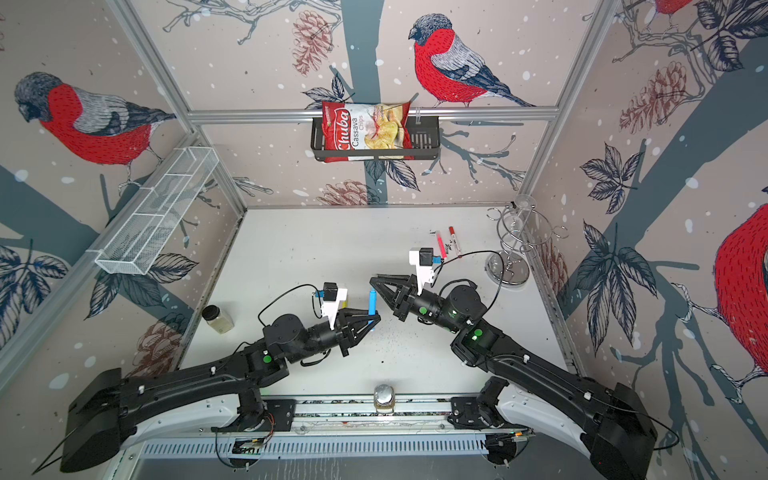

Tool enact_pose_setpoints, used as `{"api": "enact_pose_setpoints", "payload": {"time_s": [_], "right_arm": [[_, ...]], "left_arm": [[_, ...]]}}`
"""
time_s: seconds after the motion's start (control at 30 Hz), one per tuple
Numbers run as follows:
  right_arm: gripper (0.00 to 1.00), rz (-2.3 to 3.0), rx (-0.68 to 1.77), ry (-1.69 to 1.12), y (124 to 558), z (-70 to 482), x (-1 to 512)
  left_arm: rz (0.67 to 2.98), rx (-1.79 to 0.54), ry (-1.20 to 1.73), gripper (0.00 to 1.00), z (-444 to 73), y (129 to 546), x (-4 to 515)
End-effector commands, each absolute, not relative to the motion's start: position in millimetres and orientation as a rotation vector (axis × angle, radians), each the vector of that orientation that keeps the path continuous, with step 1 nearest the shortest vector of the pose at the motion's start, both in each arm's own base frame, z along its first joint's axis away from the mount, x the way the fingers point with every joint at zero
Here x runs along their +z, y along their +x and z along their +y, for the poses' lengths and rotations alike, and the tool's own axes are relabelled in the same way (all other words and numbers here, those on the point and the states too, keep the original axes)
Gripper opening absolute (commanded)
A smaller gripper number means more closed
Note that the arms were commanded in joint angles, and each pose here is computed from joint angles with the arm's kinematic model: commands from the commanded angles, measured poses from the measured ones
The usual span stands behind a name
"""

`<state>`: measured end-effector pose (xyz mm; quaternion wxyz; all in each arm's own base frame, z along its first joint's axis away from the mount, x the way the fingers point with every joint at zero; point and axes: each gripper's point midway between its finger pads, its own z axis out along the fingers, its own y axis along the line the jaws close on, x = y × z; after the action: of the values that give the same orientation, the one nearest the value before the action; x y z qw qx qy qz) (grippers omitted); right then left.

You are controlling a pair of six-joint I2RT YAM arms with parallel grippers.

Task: Insert the pens into the pen caps
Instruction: 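Slide the cap over the blue highlighter tip held by the left gripper, then push the cap further onto the highlighter with the right gripper while the left holds it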

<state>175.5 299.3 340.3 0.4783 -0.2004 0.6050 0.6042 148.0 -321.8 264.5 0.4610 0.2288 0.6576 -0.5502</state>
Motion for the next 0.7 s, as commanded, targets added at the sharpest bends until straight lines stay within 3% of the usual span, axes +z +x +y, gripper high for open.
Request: {"api": "enact_pose_setpoints", "payload": {"time_s": [0.0, 0.67], "right_arm": [[0.07, 1.475, 1.456, -0.498, 176, 300, 338], [0.07, 1.526, 1.42, -0.51, 175, 305, 321]], "left_arm": [[1.489, -1.403, 0.534, 0.0, -320, 147, 296], [1.48, -1.36, 0.458, 0.0, -310, 157, 306]]}}
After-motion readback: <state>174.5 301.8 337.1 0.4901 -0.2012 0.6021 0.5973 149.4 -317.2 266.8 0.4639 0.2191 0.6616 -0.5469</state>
